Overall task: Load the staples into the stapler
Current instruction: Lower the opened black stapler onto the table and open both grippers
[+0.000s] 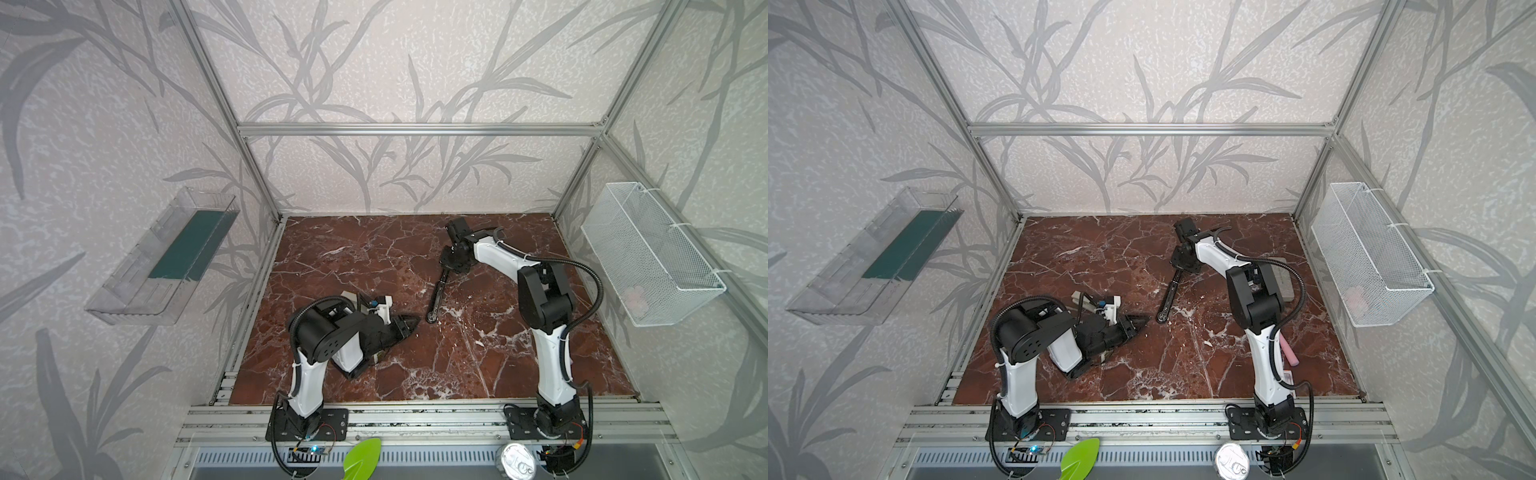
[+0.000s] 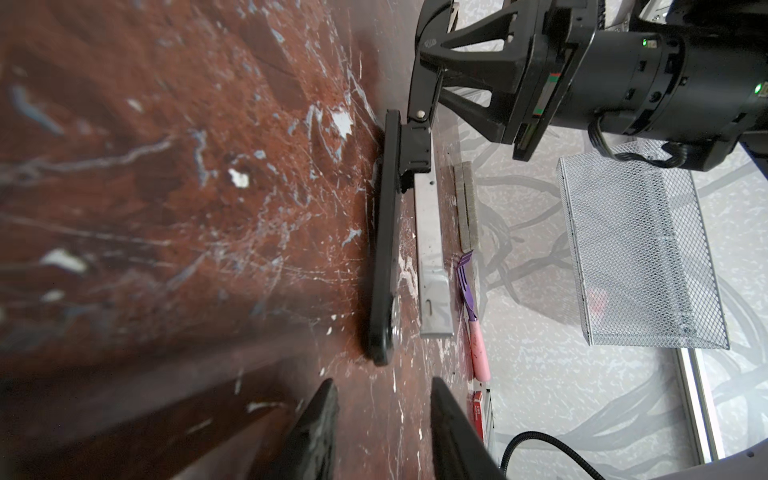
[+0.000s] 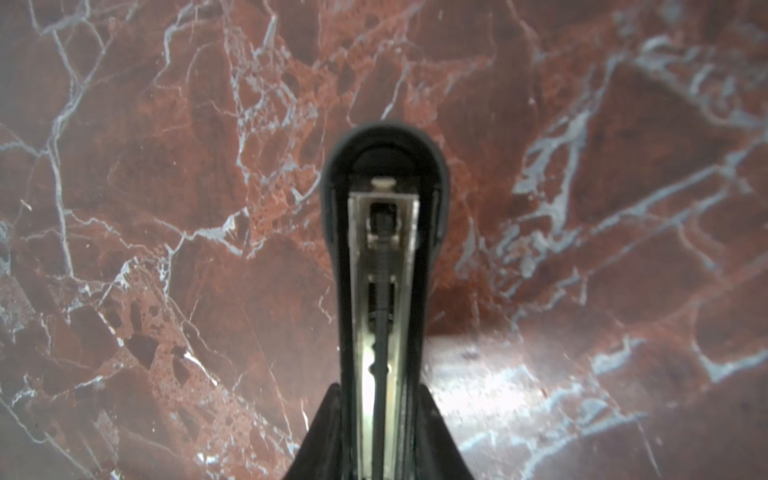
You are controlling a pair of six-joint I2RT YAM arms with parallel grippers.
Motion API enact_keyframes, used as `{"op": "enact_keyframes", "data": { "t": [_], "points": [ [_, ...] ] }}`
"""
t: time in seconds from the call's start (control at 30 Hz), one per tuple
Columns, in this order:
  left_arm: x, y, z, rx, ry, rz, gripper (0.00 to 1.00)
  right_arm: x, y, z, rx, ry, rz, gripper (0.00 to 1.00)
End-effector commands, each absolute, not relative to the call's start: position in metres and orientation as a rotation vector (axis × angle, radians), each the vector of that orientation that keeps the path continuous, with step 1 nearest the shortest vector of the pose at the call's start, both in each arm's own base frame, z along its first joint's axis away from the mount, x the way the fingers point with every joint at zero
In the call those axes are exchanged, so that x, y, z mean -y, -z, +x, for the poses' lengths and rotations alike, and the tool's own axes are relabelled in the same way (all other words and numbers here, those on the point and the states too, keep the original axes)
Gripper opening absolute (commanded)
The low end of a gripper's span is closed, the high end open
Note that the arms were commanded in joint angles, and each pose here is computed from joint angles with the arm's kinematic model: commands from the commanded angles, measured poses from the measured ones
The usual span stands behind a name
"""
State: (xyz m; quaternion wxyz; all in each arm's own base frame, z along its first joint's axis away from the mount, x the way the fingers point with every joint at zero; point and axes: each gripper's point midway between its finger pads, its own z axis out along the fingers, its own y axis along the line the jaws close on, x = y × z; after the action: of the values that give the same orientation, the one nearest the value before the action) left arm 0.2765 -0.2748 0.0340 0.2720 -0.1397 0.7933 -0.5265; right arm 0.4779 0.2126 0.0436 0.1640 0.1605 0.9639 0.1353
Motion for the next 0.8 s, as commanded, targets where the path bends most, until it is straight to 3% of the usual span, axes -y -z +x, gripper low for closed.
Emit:
{"op": "enact_keyframes", "data": {
  "t": [0.0, 0.37, 0.67, 0.77],
  "points": [
    [0.255, 0.008, 0.258, -2.331, 1.287, -0.485, 0.39, -0.205, -0.031, 0.474, -2.797, -0.287, 0.439, 0.34],
    [0.263, -0.02, 0.256, -2.44, 1.186, -0.31, 0.45, -0.208, -0.085, 0.483, -2.711, -0.313, 0.345, 0.46],
    [0.249, -0.054, 0.252, -2.501, 0.992, -0.158, 0.55, -0.194, -0.145, 0.457, -2.601, -0.315, 0.209, 0.54],
    [0.239, -0.068, 0.249, -2.513, 0.911, -0.106, 0.61, -0.186, -0.158, 0.442, -2.569, -0.314, 0.184, 0.67]
  ]
}}
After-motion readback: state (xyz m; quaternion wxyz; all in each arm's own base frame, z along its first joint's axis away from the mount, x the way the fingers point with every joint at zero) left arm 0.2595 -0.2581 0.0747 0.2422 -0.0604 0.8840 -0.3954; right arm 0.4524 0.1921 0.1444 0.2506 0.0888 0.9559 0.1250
